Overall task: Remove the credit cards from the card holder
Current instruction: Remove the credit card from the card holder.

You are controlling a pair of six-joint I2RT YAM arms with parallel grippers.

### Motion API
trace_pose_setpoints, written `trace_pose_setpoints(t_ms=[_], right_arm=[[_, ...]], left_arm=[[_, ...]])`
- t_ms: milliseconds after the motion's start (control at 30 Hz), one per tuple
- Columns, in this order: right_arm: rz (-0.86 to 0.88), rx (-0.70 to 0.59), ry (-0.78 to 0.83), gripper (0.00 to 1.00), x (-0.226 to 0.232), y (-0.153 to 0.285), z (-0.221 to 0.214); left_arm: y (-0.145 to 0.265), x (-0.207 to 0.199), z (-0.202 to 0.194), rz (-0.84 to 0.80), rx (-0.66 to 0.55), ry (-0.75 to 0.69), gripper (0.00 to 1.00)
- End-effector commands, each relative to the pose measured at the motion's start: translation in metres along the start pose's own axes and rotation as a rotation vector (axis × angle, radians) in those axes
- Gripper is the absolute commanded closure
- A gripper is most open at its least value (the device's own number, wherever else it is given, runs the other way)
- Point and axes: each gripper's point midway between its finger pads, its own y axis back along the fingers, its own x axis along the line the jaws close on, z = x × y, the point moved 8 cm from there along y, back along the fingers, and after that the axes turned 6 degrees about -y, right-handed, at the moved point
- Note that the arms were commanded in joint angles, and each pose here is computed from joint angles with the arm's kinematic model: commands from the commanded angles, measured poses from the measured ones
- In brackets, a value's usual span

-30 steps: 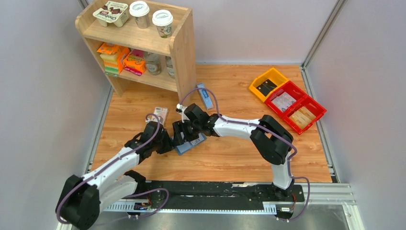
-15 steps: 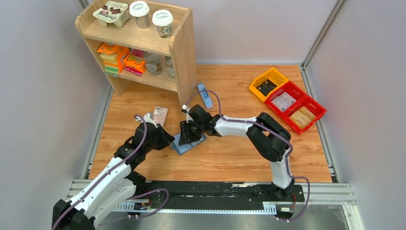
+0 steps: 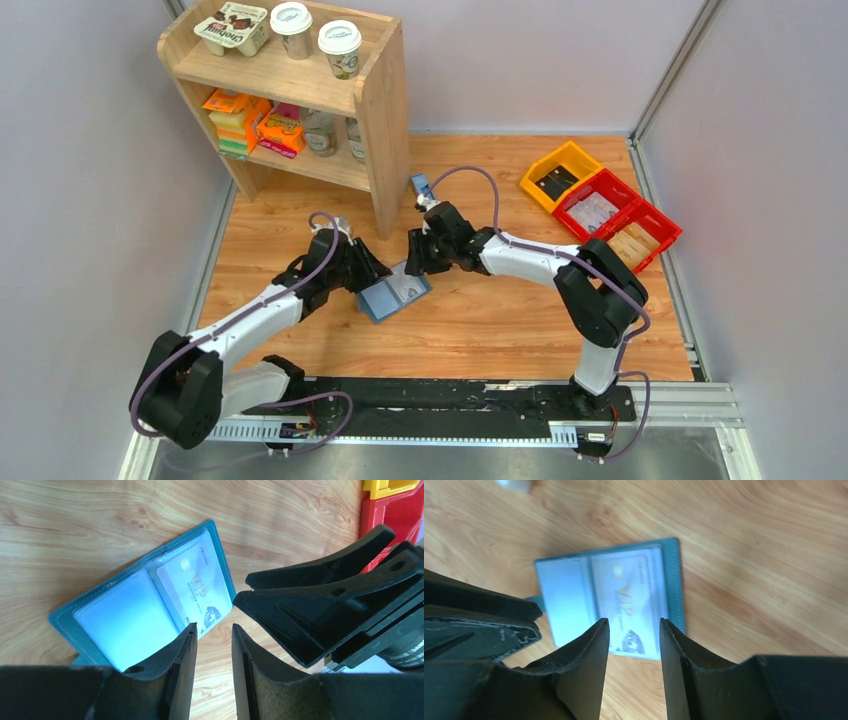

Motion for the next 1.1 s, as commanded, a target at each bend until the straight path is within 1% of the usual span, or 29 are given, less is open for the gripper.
trace_pose_setpoints(t_ms=[0,167,400,533,633,800,933,1067], right_arm=[[-0.03,0.022,0.021,0.56,-0.01,-0.002,-0.01],[-0.014,0.058,0.022,0.59,-0.016,-0.012,-0.018],[0.01,0.083,0.031,0.74,-0.017,-0.017,-0.024],[0.0,0.104,0.025,0.8,-0.023,-0.02,-0.03],[-0.009,0.118,0.023,0.82,-0.026,-0.022,-0.035],[-0.015,0.149,0.013,0.83,-0.032,-0.026,-0.044],[-0.008,0.163,0.009,0.83,-0.033,-0.028,-0.047],[-0.004,0.171,0.003,0.83,-0.034,-0.03,-0.047]], left_arm=[[-0.013,-0.011,0.005,-0.089,-0.009,0.018,0.6],[-0.027,0.004,-0.007,-0.048,0.028,0.034,0.57],[-0.036,0.02,-0.018,0.0,0.047,0.056,0.55],[-0.041,0.03,-0.025,0.011,0.052,0.092,0.55],[-0.041,0.038,-0.029,0.013,0.042,0.12,0.55],[-0.04,0.05,-0.035,0.013,0.014,0.151,0.55],[-0.039,0.049,-0.035,-0.048,-0.015,0.173,0.57],[-0.037,0.04,-0.03,-0.121,-0.049,0.17,0.61]])
